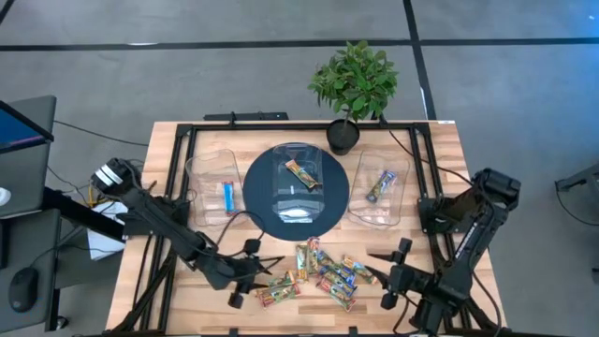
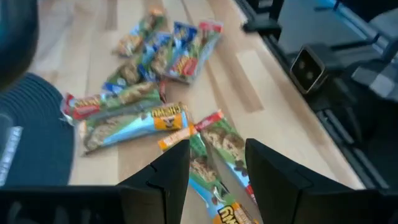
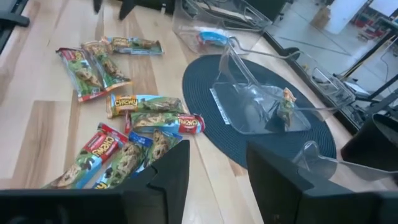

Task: Pick and place Granola Bars by type
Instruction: Put the yellow granola bar into the middle transparent bin

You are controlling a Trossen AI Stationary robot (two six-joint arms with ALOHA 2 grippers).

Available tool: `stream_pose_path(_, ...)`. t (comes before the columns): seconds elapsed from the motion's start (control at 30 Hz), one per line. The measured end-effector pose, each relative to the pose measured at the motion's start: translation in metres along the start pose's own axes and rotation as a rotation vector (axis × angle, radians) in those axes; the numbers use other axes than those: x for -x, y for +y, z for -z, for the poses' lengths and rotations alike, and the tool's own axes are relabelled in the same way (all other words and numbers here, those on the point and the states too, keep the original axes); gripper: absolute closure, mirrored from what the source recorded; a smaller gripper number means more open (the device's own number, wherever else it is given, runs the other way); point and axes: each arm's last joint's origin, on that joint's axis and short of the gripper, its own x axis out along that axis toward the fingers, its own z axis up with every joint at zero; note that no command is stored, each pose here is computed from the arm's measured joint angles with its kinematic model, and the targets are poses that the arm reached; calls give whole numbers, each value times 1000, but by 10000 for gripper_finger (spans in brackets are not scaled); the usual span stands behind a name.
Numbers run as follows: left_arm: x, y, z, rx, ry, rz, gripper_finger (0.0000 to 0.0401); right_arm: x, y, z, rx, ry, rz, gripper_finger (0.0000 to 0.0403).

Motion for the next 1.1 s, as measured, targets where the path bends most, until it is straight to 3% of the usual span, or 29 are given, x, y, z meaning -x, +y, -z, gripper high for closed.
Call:
stream_pose_path(0.17, -28, 1, 6, -2, 99, 37, 250, 0, 0, 0, -7, 1, -4, 261)
stream_pose_path(0.37, -45, 6, 6, 47, 200, -1, 250, 0, 1, -1, -15, 0, -7, 267)
stream_pose_path(0.53, -47, 10, 6, 107, 230, 17, 250, 0, 1, -1, -18, 0, -9, 265)
stream_pose_path(1.1, -48, 10, 11, 127, 272, 28, 250, 0, 2, -1, -30, -1, -15, 269)
